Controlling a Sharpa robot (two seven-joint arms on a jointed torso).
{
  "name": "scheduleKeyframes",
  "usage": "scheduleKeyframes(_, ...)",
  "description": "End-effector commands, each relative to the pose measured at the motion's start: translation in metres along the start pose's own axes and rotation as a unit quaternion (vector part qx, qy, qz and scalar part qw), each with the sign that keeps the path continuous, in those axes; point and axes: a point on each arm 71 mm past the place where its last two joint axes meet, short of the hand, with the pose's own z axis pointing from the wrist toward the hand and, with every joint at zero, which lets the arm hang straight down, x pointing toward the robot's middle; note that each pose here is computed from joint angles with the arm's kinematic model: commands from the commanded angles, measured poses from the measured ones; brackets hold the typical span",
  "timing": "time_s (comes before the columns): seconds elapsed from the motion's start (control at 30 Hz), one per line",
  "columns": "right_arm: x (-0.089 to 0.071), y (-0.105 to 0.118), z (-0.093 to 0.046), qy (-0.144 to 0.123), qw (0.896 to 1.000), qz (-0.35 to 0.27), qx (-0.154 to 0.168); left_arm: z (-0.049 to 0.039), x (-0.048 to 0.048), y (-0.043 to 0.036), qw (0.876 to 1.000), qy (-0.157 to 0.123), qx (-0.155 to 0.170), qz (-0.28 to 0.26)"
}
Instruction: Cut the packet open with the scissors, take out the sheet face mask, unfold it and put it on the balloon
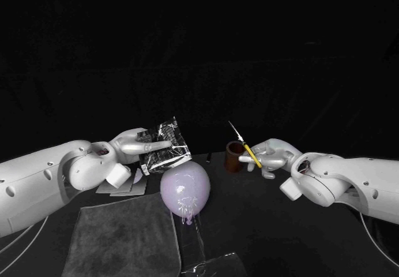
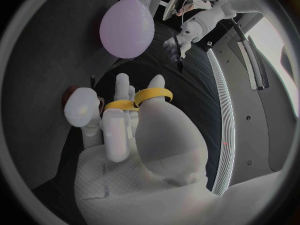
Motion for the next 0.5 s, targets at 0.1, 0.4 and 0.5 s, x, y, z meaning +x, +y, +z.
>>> scheduleKeyframes(0.1,0.004,-0.003,0.000,0.019,0.999,-0.036,-0.006,-0.0115,-0.0028,-0.0013,1.000,-0.013,0.021,-0.019)
scheduleKeyframes(0.4,0.014,-0.003,0.001,0.018,1.000,-0.017,-0.013,-0.0287,-0.0108,0.0060,0.999,-0.033,0.016,-0.018)
scheduleKeyframes(0.5,0.016,-0.001,0.003,0.011,1.000,-0.003,-0.020,-0.0355,-0.0127,0.0132,0.999,-0.039,0.009,-0.017)
